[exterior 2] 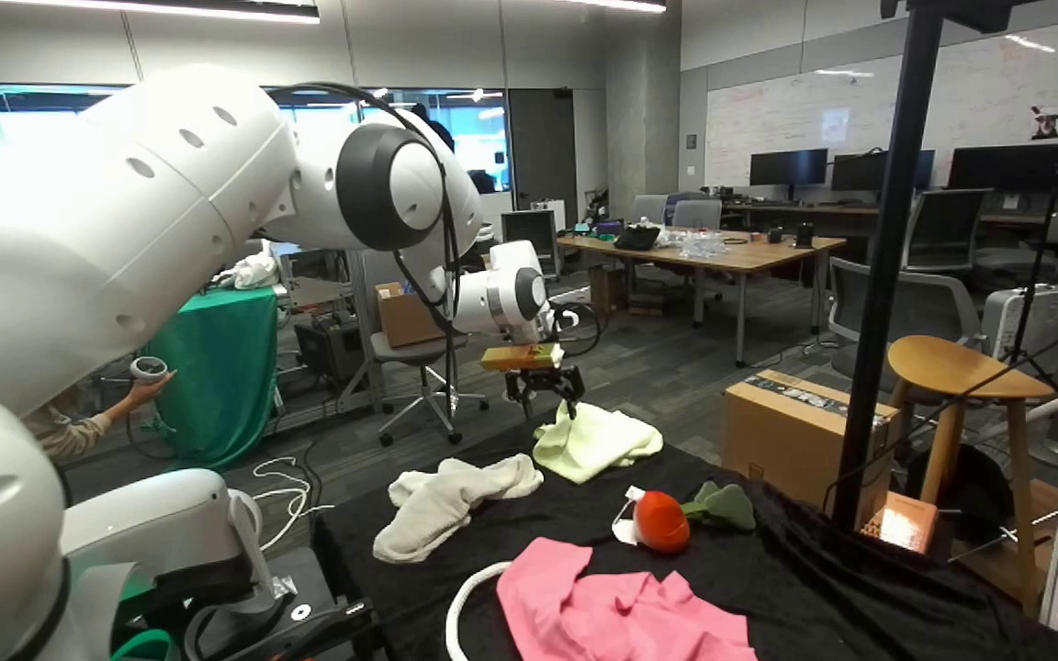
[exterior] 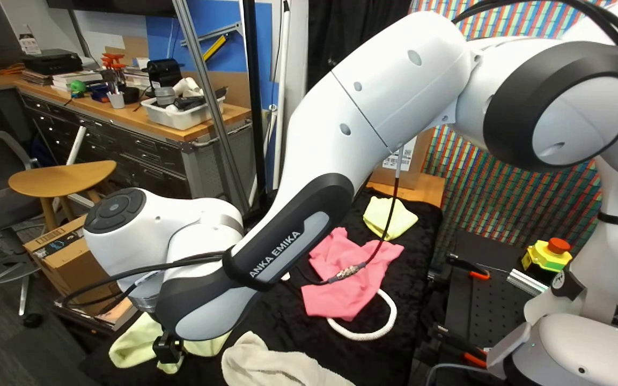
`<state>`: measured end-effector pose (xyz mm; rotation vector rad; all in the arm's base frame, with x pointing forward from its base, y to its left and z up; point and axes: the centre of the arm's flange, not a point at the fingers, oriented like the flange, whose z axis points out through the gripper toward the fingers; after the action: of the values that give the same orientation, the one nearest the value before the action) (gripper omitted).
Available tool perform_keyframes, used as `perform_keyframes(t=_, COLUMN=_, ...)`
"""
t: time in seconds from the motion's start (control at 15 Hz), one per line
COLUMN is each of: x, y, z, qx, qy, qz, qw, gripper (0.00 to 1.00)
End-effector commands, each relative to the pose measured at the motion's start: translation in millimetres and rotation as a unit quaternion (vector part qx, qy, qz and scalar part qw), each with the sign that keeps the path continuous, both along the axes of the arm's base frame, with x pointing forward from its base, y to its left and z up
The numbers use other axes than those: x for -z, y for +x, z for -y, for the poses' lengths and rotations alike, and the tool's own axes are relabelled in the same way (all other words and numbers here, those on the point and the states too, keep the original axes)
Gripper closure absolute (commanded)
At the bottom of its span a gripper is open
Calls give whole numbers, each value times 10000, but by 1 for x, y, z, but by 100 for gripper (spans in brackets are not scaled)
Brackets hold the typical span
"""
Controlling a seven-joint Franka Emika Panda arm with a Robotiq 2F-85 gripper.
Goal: Stack the objects on the table together
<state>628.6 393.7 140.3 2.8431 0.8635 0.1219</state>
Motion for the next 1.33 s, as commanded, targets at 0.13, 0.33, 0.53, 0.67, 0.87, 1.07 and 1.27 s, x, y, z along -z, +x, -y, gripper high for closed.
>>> perform_keyframes(t=0.13, x=7, y=6, z=6, qx=92, qy=251, qz=-120, qw=9996, gripper=0)
perform_keyframes(t=0.33, x=17, y=9, z=9, qx=189, qy=241, qz=-226, qw=9993, gripper=0)
perform_keyframes(t=0.53, x=29, y=10, z=13, qx=221, qy=242, qz=-302, qw=9990, gripper=0)
perform_keyframes(t=0.67, x=35, y=11, z=14, qx=227, qy=225, qz=-341, qw=9989, gripper=0)
perform_keyframes(t=0.87, x=37, y=12, z=17, qx=218, qy=205, qz=-358, qw=9989, gripper=5)
perform_keyframes(t=1.07, x=37, y=15, z=20, qx=231, qy=173, qz=-376, qw=9989, gripper=30)
perform_keyframes(t=1.27, x=35, y=17, z=24, qx=252, qy=140, qz=-365, qw=9989, gripper=54)
